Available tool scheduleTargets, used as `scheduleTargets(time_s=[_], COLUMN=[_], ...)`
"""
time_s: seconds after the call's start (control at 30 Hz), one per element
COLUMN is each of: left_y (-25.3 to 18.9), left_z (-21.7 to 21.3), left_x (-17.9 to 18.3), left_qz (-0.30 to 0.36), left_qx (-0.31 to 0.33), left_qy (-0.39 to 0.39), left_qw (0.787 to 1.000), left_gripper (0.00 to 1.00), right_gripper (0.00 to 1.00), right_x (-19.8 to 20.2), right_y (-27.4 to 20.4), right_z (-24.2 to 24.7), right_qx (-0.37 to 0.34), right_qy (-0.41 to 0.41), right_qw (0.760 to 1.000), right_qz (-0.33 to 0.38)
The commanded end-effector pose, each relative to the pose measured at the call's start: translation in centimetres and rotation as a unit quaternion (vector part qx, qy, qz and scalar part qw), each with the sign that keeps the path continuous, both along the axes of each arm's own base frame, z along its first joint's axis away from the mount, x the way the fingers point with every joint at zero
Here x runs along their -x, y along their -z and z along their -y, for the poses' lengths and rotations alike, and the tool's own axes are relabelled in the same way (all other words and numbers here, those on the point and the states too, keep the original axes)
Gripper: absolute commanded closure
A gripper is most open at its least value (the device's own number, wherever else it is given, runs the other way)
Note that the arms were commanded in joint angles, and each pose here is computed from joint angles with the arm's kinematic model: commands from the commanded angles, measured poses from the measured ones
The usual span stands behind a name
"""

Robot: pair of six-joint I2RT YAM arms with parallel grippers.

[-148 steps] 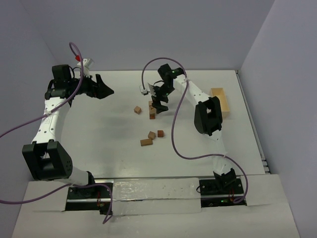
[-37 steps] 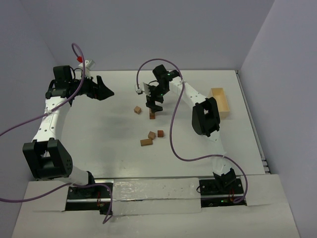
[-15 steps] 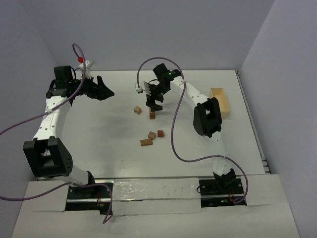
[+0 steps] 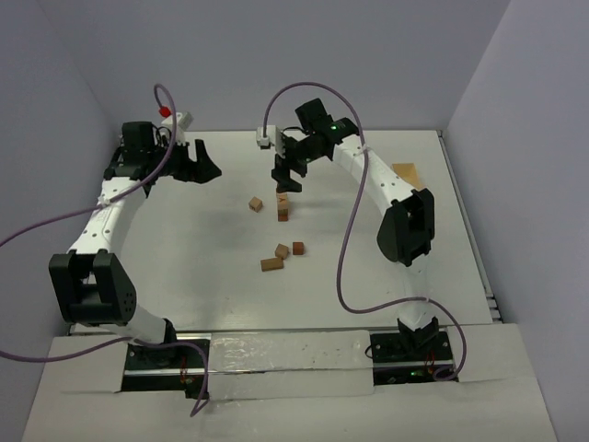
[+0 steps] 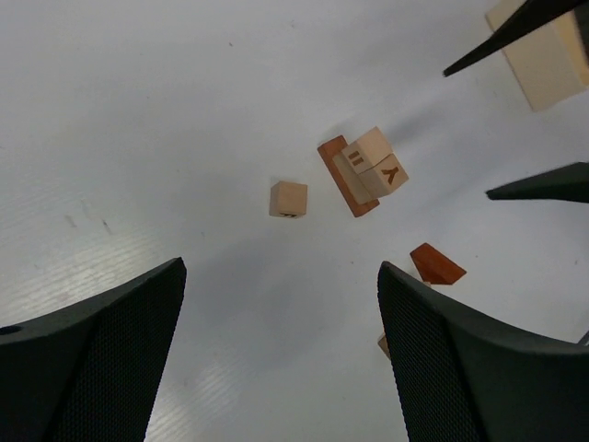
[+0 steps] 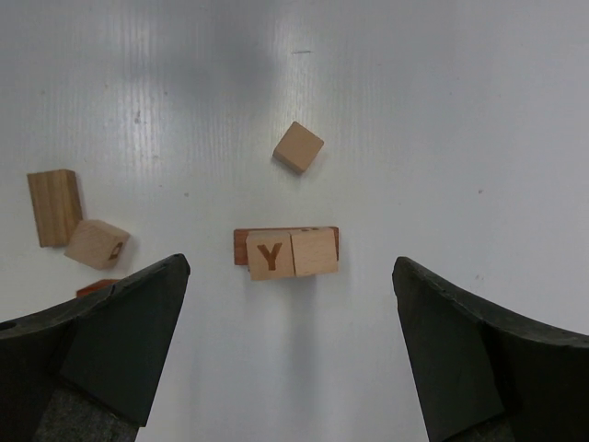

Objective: Build the wood block tower

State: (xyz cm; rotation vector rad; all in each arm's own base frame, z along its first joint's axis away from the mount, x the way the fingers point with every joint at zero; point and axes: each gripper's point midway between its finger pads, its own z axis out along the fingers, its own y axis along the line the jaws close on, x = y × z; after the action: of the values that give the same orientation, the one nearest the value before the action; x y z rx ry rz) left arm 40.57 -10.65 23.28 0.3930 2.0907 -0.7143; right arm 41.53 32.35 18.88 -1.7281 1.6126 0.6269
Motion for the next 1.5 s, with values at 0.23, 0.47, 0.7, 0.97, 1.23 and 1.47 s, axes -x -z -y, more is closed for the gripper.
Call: scheduleTargets(time_s=[0.23, 0.47, 0.7, 0.97, 1.23, 1.47], left_y=[6.8, 9.9, 12.9, 13.3, 14.9, 16.7], left_z=[4.1, 8.3, 8.8, 11.3, 12.7, 13.8], left_x=[-4.6, -5.7, -7.0, -7.1, -7.8, -7.0], left_qz=[-0.101, -0.129, -0.167, -0.172, -0.183, -0.195], left_qx=[-0.037, -0.069, -0.085, -0.08, -0.079, -0.098], left_qy=[-0.088, -0.081, -0.097, -0.073, -0.074, -0.071], left_qw=[0.99, 0.986, 0.978, 0.979, 0.977, 0.973], left_gripper=[0.35, 0.52, 0.66, 0.66, 0.66, 0.66], right_gripper=[0.01, 0.0, 0.04, 0.05, 0.06, 0.07], right_x=[-2.8, -5.9, -8.4, -8.3, -8.1, -8.0], right_y=[-5.2, -0.1, 3.1, 5.8, 9.5, 11.2], right_z=[5.9, 11.0, 14.4, 13.1, 12.1, 10.4], right_qx=[-0.127, -0.128, -0.095, -0.079, -0.039, -0.016], right_qy=[0.33, 0.543, 0.67, 0.689, 0.706, 0.709], right_qw=[0.928, 0.817, 0.725, 0.705, 0.692, 0.69], right_qz=[-0.117, -0.145, -0.13, -0.145, -0.148, -0.145])
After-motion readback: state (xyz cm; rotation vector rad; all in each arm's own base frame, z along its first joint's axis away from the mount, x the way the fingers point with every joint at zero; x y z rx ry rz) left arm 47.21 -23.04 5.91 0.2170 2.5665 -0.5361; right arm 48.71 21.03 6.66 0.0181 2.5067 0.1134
